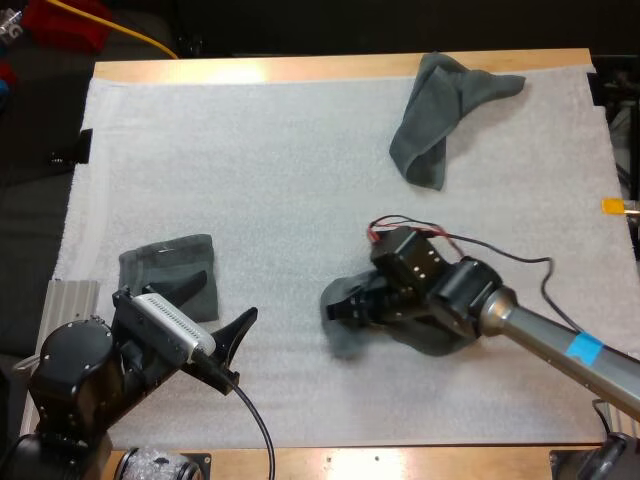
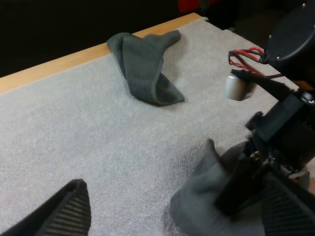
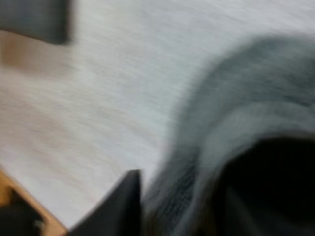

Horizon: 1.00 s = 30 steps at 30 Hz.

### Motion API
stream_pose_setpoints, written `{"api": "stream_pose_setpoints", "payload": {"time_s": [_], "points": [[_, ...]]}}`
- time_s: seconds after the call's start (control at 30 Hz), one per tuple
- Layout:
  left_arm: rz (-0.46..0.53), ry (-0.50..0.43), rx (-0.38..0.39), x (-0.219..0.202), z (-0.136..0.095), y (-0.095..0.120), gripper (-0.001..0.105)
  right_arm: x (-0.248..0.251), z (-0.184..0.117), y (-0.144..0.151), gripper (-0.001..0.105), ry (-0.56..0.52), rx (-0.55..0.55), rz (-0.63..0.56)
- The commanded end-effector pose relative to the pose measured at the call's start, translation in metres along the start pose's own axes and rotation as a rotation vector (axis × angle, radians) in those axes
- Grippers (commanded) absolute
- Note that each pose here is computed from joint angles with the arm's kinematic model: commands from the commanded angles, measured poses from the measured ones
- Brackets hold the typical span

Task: Pick towel from pile, fold and stack

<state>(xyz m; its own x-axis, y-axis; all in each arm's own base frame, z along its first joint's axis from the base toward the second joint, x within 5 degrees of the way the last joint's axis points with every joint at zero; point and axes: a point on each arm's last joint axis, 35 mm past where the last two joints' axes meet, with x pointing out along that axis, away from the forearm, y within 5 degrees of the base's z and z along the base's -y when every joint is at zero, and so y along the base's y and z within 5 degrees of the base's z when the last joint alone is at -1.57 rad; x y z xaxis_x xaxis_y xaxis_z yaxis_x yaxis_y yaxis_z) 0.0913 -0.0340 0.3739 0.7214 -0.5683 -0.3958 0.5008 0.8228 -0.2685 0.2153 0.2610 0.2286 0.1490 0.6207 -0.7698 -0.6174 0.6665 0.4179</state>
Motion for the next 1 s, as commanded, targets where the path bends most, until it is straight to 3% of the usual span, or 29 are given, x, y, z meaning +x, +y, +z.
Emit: {"api": "stream_pose_setpoints", "payload": {"time_s": [0.0,0.07,0.17,0.33,0.5,0.6,0.7,0.83,0.97], "points": [[-0.01,0.001,-0.007,-0.001,0.001,-0.001,0.069,-0.003,0.009,0.01,0.058,-0.071,-0.021,0.053],[-0.01,0.002,-0.008,-0.001,0.001,-0.001,0.069,-0.004,0.018,0.02,0.066,-0.137,-0.055,0.093],[-0.01,0.001,-0.007,-0.001,0.001,-0.001,0.069,-0.008,0.028,0.031,0.069,-0.215,-0.095,0.134],[-0.009,0.01,-0.011,-0.001,0.0,-0.001,0.069,-0.009,0.028,0.033,0.069,-0.19,-0.091,0.128],[-0.009,0.014,-0.013,-0.001,-0.001,-0.001,0.069,-0.01,0.009,0.024,0.069,-0.039,-0.095,0.016],[-0.009,0.014,-0.013,-0.001,-0.001,-0.001,0.069,-0.017,0.003,0.019,0.069,-0.009,-0.105,-0.114],[-0.009,0.014,-0.013,-0.001,-0.001,-0.001,0.069,-0.025,0.003,0.016,0.069,-0.047,-0.101,-0.249],[-0.009,0.014,-0.013,-0.001,-0.001,-0.001,0.069,-0.031,0.007,-0.001,0.069,-0.077,0.008,-0.332],[-0.009,0.014,-0.013,-0.001,-0.001,-0.001,0.069,-0.047,0.017,-0.044,0.069,-0.105,0.263,-0.335]]}}
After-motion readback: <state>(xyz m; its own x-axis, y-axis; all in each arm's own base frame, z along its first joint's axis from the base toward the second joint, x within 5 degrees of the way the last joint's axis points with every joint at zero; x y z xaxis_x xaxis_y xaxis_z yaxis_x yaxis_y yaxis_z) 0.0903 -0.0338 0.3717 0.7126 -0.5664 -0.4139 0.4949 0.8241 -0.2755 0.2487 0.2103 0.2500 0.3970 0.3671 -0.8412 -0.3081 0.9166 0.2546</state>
